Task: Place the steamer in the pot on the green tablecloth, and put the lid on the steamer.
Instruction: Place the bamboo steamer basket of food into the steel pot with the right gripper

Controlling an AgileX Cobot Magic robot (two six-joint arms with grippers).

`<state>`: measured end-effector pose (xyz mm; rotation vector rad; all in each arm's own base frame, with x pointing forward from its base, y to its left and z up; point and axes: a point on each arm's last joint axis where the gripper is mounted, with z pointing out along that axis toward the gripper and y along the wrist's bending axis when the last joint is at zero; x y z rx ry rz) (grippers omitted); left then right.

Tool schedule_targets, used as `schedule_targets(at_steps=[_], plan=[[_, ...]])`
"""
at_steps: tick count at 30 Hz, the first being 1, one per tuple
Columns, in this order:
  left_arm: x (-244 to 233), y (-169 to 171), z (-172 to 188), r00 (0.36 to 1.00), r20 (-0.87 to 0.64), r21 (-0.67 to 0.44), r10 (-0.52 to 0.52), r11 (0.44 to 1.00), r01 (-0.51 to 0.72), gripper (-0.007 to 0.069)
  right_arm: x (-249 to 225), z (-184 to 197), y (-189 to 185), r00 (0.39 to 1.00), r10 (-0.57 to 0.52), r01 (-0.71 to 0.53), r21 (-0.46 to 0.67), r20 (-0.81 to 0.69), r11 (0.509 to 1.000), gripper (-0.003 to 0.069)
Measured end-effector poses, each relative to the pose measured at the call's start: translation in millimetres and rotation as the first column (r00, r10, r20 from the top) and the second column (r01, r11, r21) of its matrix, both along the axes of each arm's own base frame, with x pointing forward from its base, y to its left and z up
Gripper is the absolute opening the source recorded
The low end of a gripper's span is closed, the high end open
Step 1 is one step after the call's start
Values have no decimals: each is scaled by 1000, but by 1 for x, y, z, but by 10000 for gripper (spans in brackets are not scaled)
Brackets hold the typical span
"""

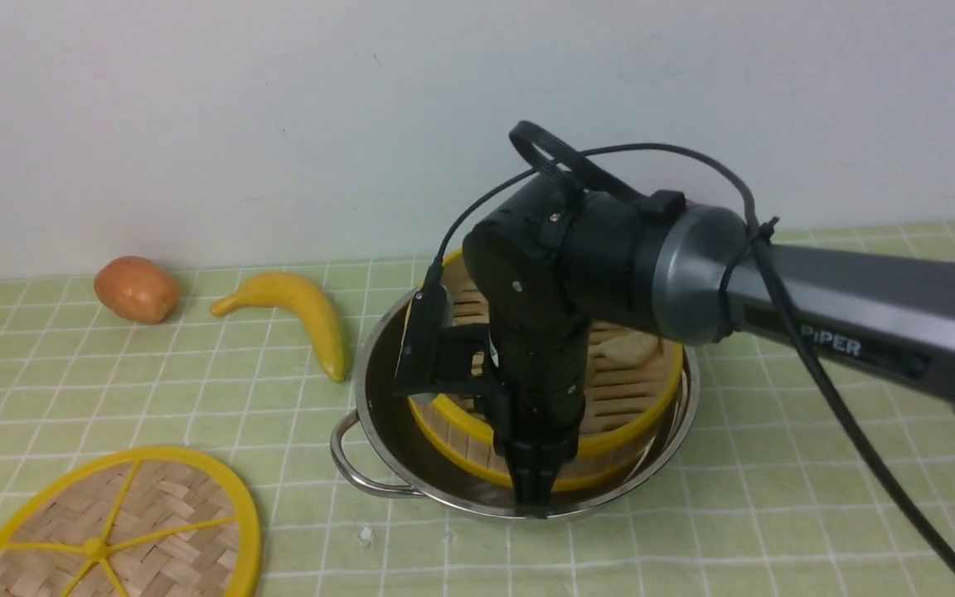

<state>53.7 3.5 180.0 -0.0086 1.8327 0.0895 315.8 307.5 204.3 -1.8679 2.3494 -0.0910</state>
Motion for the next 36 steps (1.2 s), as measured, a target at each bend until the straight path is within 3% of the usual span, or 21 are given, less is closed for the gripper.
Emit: schedule_targets(at_steps=[13, 16, 26, 32, 36], plan=[[0, 0, 0, 1000, 0, 0, 0, 1000, 0, 243, -2, 0, 2, 1000, -8, 9, 24, -24, 1000, 64], [0, 0, 0, 1000, 0, 0, 0, 1000, 0, 243, -2, 1, 2, 1000, -7, 7, 27, -20, 1000, 109], [0, 0, 0, 1000, 0, 0, 0, 1000, 0, 243, 1, 3, 4, 1000, -1, 1, 30, 12, 1000, 389], [0, 0, 0, 1000, 0, 0, 0, 1000, 0, 243, 1, 6, 3, 1000, -19, 18, 37, 21, 999, 430], [0, 0, 0, 1000, 1, 0, 0, 1000, 0, 243, -3, 28, 0, 998, -20, 16, 75, 56, 997, 435]])
